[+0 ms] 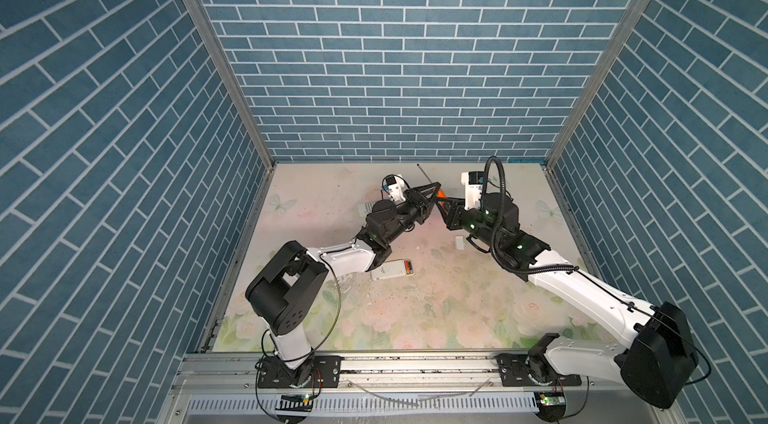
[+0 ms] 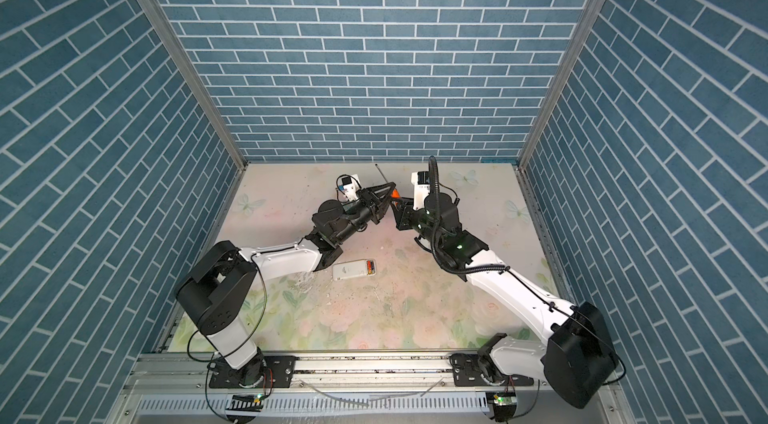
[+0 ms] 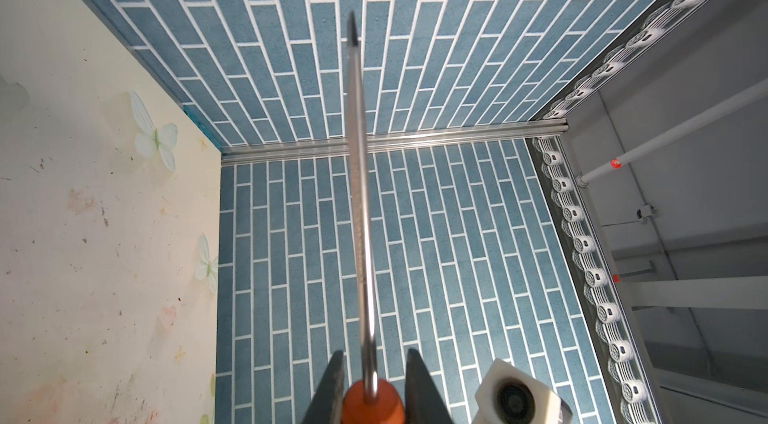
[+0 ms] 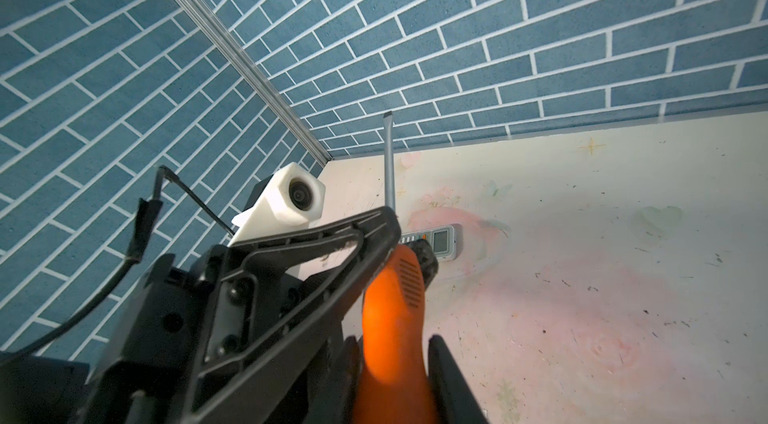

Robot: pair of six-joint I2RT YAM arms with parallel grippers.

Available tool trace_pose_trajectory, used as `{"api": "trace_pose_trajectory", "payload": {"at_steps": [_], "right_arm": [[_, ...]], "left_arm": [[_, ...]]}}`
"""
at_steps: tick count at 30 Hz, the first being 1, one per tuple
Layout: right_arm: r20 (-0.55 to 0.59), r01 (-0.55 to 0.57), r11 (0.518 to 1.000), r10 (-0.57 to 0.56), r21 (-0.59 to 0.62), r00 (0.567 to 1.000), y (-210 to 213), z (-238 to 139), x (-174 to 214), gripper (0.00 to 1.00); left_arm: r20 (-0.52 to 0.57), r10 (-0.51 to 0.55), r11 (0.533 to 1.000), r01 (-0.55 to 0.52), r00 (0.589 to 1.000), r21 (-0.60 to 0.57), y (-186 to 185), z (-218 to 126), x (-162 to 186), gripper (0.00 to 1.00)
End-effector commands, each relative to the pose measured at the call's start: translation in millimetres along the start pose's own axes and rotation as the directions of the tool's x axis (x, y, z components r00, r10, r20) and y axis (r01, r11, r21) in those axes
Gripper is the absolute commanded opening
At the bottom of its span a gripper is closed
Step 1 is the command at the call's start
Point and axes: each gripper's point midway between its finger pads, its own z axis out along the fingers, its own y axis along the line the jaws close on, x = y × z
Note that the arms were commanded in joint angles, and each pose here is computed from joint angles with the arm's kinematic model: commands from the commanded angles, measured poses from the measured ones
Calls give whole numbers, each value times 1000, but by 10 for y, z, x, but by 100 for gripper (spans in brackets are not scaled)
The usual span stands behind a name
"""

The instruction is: Unload the batteries from the remote control

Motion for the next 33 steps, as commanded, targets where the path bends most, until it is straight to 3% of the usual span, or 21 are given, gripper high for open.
{"api": "trace_pose_trajectory", "payload": {"at_steps": [1,6,20,33], "right_arm": [[197,39,998,-26,-59,980,275,-157,-626,18],[212,43,998,-32,-47,977,266,-208,-670,18],[252,48,999,-40,-25,967,250,-300,-765,31],[245,53,998,-43,-34,969,284,-269,-791,26]], "left_arm": [[-180,-13,999,7,983,-35,153,-49,535,0],[-177,-20,999,12,984,-44,211,-79,533,0],[-182,-27,998,17,983,-59,285,-103,561,0],[-202,-29,998,18,979,-54,268,-83,640,0]]}}
